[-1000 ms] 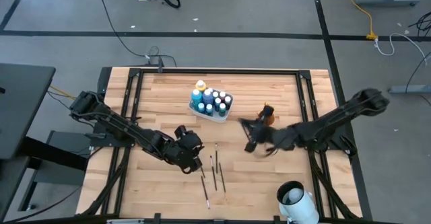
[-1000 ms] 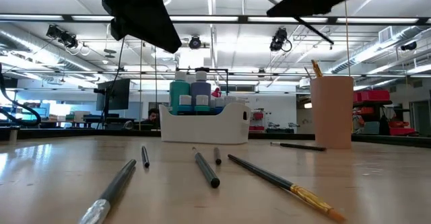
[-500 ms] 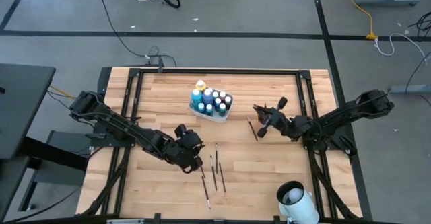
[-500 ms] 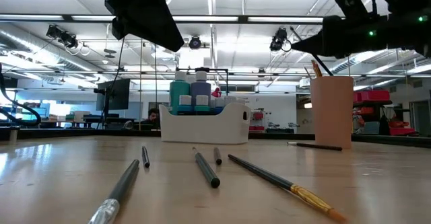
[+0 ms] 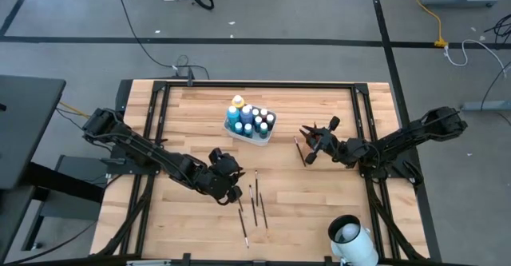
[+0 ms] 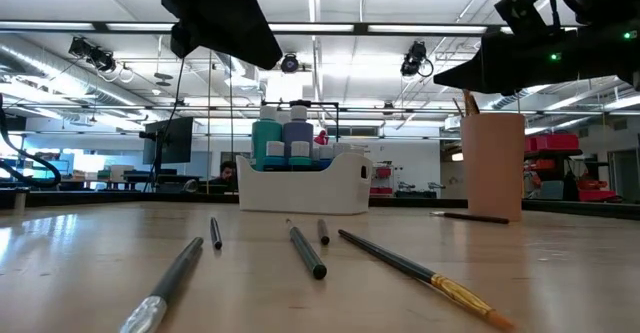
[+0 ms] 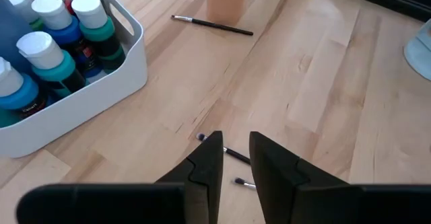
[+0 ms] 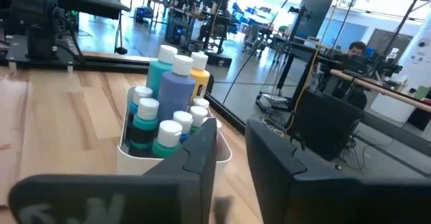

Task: Pick & Place Paint Supplies
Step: Put the silver paintbrush into the cup, then put the gold paintbrush into the cup

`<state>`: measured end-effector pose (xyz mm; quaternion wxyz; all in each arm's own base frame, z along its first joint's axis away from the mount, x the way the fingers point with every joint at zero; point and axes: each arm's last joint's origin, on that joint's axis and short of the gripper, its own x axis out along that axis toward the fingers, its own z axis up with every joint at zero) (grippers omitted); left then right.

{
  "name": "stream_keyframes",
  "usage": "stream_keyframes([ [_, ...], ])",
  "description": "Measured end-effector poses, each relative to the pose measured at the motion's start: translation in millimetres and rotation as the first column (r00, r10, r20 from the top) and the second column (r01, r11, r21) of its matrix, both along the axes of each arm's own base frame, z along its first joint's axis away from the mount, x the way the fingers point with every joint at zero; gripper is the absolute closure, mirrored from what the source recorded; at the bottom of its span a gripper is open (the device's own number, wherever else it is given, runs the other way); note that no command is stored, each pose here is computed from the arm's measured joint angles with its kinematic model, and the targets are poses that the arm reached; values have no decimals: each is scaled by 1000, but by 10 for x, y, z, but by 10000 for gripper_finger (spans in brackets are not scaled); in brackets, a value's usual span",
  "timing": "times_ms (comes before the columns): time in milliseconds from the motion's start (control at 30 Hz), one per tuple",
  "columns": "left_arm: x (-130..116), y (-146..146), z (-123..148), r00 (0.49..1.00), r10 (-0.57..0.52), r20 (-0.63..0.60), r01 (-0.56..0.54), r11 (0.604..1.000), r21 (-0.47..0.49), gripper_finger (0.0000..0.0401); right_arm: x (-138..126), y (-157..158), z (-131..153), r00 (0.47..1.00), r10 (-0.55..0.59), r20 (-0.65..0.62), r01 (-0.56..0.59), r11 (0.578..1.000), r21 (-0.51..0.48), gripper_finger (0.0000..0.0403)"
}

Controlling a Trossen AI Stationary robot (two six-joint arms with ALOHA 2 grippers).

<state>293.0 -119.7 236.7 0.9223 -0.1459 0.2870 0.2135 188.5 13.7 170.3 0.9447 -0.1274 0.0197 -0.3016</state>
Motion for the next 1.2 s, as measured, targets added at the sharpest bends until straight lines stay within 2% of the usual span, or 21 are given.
stream_keyframes([
  [167,-1,0,-1,1000,1,-1,-1,1000,-5,320,-4,31,29,1000,17,22,-16,1000,-10,297],
  [367,-1,0,-1,1000,1,-1,-1,1000,-4,320,-30,122,141,990,72,123,-70,997,-23,289],
  [600,-8,3,-10,1000,5,-10,-5,1000,-8,320,-17,244,256,932,301,204,-288,953,-92,289],
  [800,-20,0,-40,996,87,-3,-87,987,-135,320,64,297,326,914,354,196,-341,935,-97,289],
  [1000,-85,31,-96,981,189,-52,-196,961,-198,317,121,314,309,925,357,128,-348,933,-92,289],
  [1200,-61,94,-246,956,264,-125,-285,939,-194,289,123,315,300,926,357,119,-348,933,-91,289],
])
